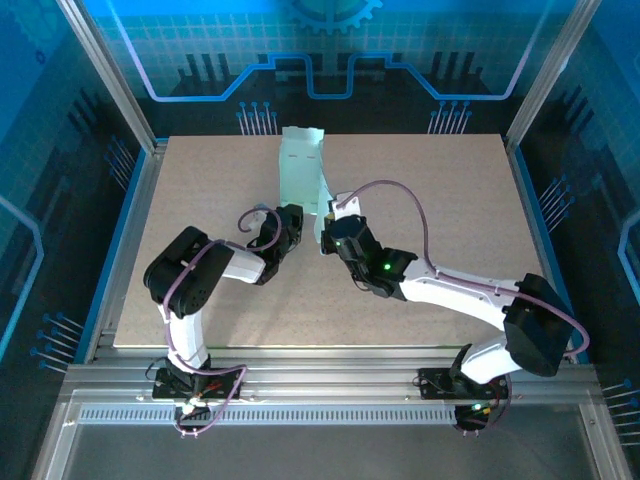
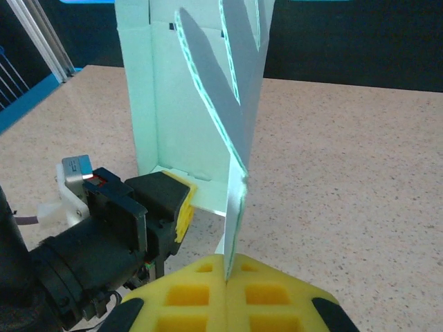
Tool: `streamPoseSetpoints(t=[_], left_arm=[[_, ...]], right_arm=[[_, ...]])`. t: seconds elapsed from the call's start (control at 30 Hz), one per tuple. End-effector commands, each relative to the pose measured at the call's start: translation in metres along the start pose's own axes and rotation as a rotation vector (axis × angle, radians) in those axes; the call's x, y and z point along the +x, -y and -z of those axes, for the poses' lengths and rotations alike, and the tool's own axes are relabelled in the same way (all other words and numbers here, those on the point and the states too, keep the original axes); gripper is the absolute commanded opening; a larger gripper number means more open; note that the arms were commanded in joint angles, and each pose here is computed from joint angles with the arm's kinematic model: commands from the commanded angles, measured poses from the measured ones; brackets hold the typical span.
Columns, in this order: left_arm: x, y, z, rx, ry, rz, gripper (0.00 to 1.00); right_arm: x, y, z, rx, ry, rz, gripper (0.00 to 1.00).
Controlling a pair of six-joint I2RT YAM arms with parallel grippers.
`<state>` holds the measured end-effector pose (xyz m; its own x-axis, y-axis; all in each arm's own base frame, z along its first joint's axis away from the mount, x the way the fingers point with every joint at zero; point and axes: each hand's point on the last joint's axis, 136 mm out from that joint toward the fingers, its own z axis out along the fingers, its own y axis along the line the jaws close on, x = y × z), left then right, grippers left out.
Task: Fold the paper box
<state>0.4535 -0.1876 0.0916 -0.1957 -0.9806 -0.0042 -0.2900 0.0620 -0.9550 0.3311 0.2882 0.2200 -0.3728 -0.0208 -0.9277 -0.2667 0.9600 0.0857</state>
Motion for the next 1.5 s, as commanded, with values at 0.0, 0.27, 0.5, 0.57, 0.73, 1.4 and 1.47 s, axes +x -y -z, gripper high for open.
streamPoseSetpoints(t=[0.0,0.27,0.5,0.57,0.73,1.4,1.47], left_arm=[[-0.002,0.000,-0.001,0.027,0.009,0.015,0.15],[-0.005,-0.001,-0.001,0.031,0.015,0.013,0.23],[-0.004,-0.001,0.001,0.038,0.002,0.017,0.34],[-0.003,-0.001,0.001,0.043,-0.003,0.016,0.40],[-0.002,0.011,0.009,0.079,-0.018,-0.053,0.61],[-0.024,0.059,0.093,0.030,-0.034,-0.939,0.99],[-0.028,0.057,0.095,0.018,-0.054,-0.977,0.99]], right_arm=[[-0.015,-0.004,0.004,0.033,0.039,0.030,0.00],[-0.018,0.001,0.005,0.067,0.046,0.064,0.00],[-0.019,0.014,0.001,0.095,0.020,0.051,0.00],[-0.020,0.019,-0.001,0.111,0.013,0.050,0.00],[-0.023,0.033,-0.004,0.141,-0.005,0.042,0.00],[-0.011,0.124,0.003,-0.001,-0.644,0.171,0.00],[-0.003,0.127,0.011,-0.060,-0.748,0.183,0.02]])
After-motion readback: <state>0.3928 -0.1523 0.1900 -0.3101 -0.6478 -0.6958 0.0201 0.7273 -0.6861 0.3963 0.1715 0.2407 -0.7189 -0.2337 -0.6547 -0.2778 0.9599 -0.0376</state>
